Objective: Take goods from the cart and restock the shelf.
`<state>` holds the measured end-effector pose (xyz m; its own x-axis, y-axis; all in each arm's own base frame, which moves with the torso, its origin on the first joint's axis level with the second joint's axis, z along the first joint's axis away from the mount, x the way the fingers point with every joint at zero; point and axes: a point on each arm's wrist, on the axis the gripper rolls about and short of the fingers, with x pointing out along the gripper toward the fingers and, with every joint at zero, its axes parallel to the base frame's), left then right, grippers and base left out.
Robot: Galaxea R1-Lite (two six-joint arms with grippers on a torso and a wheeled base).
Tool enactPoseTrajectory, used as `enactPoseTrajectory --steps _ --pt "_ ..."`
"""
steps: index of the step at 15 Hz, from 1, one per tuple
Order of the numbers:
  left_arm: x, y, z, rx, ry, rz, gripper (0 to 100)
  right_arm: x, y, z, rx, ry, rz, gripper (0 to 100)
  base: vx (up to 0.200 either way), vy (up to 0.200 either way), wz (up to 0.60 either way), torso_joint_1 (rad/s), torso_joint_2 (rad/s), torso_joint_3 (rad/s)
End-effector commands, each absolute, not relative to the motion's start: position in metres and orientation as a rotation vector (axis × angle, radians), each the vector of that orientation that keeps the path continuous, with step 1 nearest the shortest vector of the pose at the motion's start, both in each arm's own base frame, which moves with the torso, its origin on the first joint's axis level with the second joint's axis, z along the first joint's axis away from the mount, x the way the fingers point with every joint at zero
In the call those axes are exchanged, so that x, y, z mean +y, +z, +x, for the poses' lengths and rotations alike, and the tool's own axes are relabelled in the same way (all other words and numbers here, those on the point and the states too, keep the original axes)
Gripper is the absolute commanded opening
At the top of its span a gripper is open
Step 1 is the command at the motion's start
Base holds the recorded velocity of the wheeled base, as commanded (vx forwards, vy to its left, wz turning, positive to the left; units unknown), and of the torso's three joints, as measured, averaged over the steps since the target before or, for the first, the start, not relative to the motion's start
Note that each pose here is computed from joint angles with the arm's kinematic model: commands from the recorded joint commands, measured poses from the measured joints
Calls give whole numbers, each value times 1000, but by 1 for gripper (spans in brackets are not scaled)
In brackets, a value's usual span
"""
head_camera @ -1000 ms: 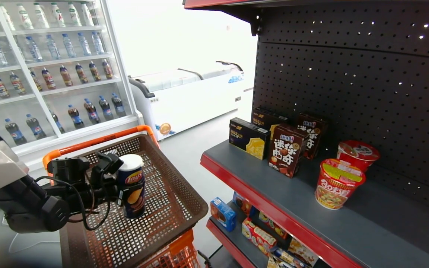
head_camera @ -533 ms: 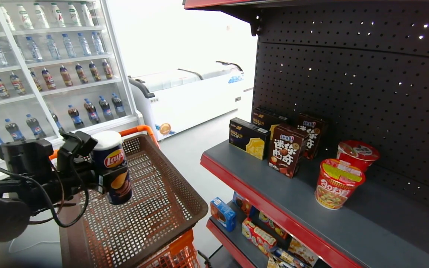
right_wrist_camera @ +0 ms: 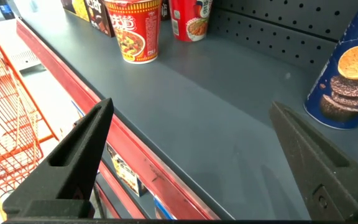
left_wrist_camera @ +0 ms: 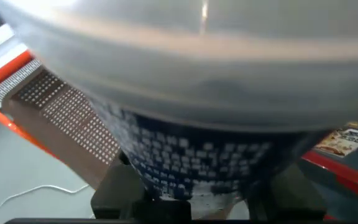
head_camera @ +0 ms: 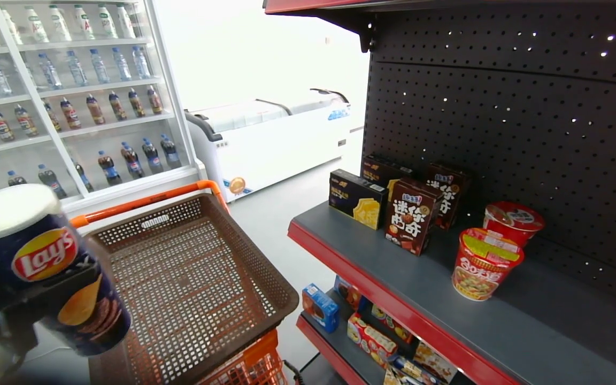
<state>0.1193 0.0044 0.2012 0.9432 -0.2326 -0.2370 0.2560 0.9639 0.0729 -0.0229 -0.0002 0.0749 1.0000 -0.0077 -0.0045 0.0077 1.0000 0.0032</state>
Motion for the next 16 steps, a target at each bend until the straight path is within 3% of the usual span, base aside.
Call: enactPoseTrajectory --steps 1,4,6,16 --pt "-4 171 35 100 -233 120 0 0 75 -23 6 -8 3 100 0 0 0 0 0 0" --pt "-7 147 6 3 -276 136 0 0 75 -23 6 -8 3 100 0 0 0 0 0 0" --pt "-7 138 -5 3 -257 129 0 0 75 -23 6 -6 0 100 0 0 0 0 0 0" --pt "-7 130 -8 44 -258 117 0 0 75 -23 6 -5 2 100 0 0 -600 3 0 5"
